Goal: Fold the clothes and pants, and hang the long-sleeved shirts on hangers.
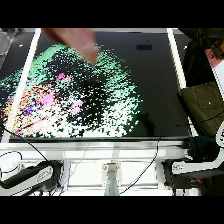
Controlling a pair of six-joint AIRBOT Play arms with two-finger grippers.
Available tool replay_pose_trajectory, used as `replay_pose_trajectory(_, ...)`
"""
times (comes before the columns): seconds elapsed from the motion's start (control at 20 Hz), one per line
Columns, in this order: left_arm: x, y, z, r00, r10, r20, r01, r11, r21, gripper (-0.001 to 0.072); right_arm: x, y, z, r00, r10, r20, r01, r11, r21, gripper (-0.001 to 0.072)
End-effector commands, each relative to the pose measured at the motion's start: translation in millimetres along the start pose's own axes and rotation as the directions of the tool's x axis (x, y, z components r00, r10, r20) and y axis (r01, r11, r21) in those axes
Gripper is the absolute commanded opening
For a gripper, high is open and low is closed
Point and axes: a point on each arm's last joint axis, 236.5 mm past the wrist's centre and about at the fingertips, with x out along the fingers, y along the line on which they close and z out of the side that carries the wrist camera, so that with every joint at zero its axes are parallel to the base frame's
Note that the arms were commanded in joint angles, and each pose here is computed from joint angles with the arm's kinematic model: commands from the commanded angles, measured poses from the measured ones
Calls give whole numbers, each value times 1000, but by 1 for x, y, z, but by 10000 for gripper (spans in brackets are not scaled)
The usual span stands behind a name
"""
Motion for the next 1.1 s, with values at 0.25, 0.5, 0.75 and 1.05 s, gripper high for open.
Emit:
replay_pose_trajectory(0.25,-63,90,-262,415,185,-891,-47,982,182,7,-7,-48,10,980,-194,38,195,981,-26,21)
replay_pose_trajectory(0.5,-134,163,-378,22,122,-992,-239,964,113,50,-7,-48,8,980,-194,29,195,980,-26,58)
replay_pose_trajectory(0.75,-163,199,-386,-105,210,-972,-298,926,232,368,-7,-53,7,977,-212,29,214,975,-66,311)
replay_pose_trajectory(1.05,-191,233,-340,-110,355,-928,-408,835,368,10,21,-98,-46,961,-224,-164,211,973,-93,19)
